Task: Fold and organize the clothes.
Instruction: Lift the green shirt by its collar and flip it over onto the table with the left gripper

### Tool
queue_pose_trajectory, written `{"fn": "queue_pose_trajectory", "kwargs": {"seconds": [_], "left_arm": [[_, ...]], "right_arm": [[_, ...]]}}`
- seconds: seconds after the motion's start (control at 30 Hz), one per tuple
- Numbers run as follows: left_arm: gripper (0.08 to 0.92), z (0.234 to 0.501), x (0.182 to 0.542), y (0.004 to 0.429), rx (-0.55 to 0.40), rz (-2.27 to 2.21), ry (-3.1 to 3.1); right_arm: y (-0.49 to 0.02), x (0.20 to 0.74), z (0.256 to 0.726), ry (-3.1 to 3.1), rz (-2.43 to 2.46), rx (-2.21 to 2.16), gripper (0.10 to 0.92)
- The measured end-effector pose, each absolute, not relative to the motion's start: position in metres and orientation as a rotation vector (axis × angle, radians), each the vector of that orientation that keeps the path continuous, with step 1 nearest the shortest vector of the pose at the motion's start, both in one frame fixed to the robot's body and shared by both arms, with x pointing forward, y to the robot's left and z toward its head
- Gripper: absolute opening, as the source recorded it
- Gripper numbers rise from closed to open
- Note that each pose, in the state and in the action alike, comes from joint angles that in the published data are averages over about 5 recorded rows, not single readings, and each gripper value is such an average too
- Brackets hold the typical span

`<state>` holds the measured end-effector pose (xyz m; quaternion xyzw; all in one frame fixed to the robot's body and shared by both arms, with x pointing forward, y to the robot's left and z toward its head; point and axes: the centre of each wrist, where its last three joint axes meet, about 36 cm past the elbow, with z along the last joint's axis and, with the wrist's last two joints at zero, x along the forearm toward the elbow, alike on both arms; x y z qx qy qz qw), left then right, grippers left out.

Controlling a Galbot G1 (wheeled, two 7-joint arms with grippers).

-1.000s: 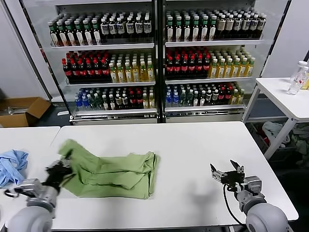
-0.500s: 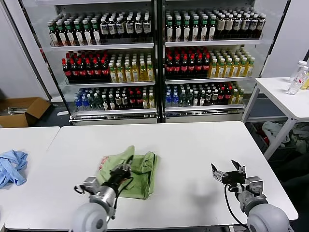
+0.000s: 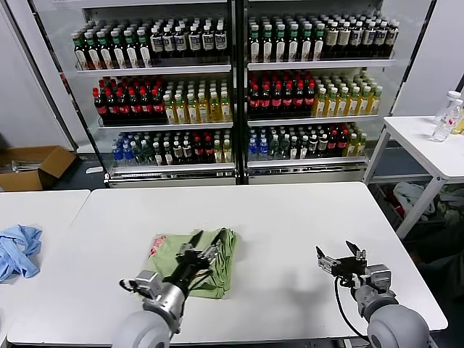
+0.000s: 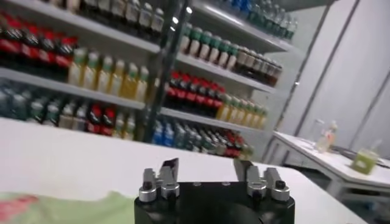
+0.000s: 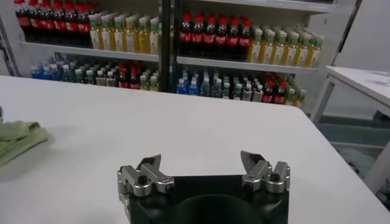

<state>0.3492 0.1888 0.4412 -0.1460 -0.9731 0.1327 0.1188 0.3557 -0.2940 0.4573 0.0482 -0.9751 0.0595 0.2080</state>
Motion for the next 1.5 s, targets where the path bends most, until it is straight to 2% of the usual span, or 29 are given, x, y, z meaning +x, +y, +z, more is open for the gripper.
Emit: {"fn": "queue_pose_trajectory", "kwargs": {"seconds": [0.13,0.23,0.37,0.53,0.77,0.87,1.13,1.5], "left_arm": [[0.758,0.428,0.355,0.216,-0.291,0.277,-2.869],[0.809,0.415,0.361,0.234,-0.210,0.219,-2.867],[0.822,0.396,0.366,0.251,-0.140,0.172,-2.843],[0.823,0.375,0.367,0.266,-0.098,0.144,-2.789],[0.814,0.362,0.370,0.287,-0.058,0.160,-2.716],[0.757,0.359,0.369,0.291,-0.067,0.212,-2.688],[0.524,0.362,0.369,0.291,-0.133,0.451,-2.642],[0.203,0.362,0.378,0.303,-0.133,0.839,-2.574]], "right_arm": [[-0.295,0.357,0.456,-2.715,0.167,0.131,0.823],[-0.296,0.356,0.455,-2.716,0.168,0.127,0.823],[-0.296,0.355,0.455,-2.717,0.169,0.124,0.823],[-0.297,0.354,0.457,-2.721,0.172,0.122,0.823],[-0.297,0.353,0.459,-2.727,0.170,0.123,0.823],[-0.296,0.353,0.459,-2.730,0.169,0.123,0.823],[-0.297,0.351,0.462,-2.736,0.170,0.117,0.823],[-0.298,0.349,0.466,-2.744,0.169,0.110,0.823]]}}
